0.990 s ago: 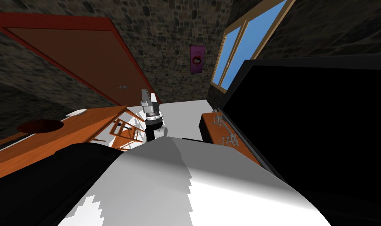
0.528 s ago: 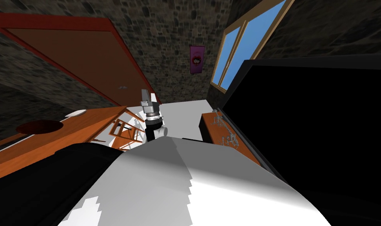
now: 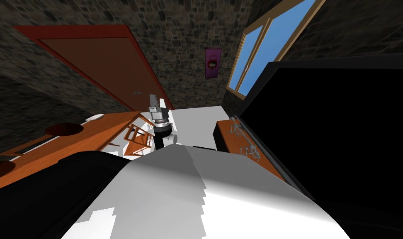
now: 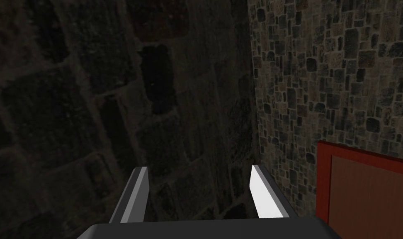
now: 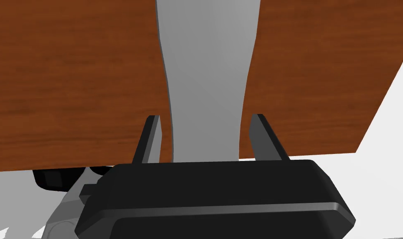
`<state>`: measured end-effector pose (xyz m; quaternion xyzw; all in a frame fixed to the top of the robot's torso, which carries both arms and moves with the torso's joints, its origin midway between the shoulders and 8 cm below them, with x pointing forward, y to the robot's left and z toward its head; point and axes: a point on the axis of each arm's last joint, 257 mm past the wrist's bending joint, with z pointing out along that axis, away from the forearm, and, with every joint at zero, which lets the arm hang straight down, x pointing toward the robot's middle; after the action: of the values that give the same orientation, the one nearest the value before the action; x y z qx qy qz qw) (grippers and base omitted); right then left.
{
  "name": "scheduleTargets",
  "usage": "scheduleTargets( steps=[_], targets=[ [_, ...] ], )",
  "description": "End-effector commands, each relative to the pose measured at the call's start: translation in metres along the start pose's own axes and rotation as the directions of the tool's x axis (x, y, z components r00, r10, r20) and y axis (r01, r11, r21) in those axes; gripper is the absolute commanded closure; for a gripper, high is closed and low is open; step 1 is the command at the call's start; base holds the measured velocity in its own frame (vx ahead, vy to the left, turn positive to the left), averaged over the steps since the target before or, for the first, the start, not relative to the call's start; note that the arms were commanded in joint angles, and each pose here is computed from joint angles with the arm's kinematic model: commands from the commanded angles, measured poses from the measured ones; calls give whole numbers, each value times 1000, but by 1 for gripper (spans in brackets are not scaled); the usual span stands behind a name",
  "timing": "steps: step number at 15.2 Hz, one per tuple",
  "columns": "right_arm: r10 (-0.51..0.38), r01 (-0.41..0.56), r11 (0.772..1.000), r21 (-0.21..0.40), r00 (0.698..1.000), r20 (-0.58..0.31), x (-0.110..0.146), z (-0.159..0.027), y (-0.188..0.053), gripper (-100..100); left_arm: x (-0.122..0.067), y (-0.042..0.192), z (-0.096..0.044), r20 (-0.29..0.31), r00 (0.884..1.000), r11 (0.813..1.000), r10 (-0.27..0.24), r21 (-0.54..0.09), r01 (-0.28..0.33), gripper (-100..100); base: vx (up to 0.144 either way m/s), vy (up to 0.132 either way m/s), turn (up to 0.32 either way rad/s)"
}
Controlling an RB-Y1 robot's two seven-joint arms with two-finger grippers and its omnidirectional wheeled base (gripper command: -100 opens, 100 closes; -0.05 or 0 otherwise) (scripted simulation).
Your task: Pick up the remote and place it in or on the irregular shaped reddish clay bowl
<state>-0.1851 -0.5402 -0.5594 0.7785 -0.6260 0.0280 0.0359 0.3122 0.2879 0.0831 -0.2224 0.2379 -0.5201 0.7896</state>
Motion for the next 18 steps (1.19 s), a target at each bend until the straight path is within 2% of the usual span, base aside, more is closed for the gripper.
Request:
scheduleTargets(
  steps=[1, 7, 11, 14, 18],
  targets=[
    [40, -40, 999, 0, 999, 32, -11, -5, 10, 100, 0, 0, 0, 0, 1000, 1000, 0, 0, 0, 0, 32, 137, 126],
    [132, -133, 991, 0, 986, 101, -33, -23, 31, 100, 0, 0, 0, 0, 1000, 1000, 0, 0, 0, 0, 32, 105, 124],
    [179, -180, 984, 1, 976, 127, -35, -37, 41, 100, 0, 0, 0, 0, 1000, 1000, 0, 0, 0, 0, 11, 72, 103],
    [188, -189, 982, 2, 976, 114, -15, -53, 46, 100, 0, 0, 0, 0, 1000, 1000, 0, 0, 0, 0, -16, 5, 53],
    [169, -170, 985, -2, 983, 67, 28, -78, 51, 100, 0, 0, 0, 0, 1000, 1000, 0, 0, 0, 0, -80, -135, 14]
  ],
)
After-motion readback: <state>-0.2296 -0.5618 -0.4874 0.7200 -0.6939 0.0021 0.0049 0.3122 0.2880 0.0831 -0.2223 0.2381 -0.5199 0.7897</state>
